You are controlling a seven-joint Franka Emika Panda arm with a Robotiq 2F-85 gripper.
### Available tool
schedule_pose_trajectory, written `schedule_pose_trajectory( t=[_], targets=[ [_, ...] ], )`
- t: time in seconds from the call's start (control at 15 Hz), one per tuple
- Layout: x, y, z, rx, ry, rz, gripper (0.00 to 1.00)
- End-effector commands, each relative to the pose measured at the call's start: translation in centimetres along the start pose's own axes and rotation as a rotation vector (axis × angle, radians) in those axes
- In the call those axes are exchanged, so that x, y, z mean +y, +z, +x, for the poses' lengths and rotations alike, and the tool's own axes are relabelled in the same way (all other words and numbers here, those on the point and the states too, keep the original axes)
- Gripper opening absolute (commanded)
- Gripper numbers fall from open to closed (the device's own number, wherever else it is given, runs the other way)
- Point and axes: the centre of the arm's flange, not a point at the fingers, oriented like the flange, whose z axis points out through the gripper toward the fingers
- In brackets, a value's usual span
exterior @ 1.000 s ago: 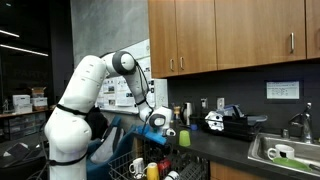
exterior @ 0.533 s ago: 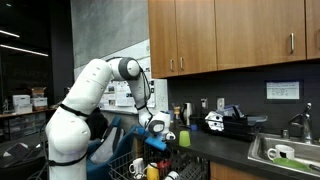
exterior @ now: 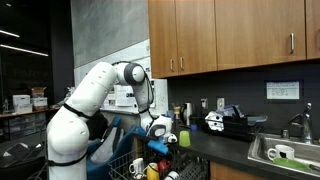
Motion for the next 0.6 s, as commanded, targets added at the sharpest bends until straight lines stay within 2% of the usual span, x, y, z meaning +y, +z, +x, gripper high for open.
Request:
schedule_pose_trajectory(
  t=[0.0, 0.53],
  targets=[
    [0.7, 0.8, 1.5, 0.032, 0.002, 0.009, 1.00],
    [0.5, 2.8, 2.7, 0.021, -0.015, 0.032, 1.00]
  ],
)
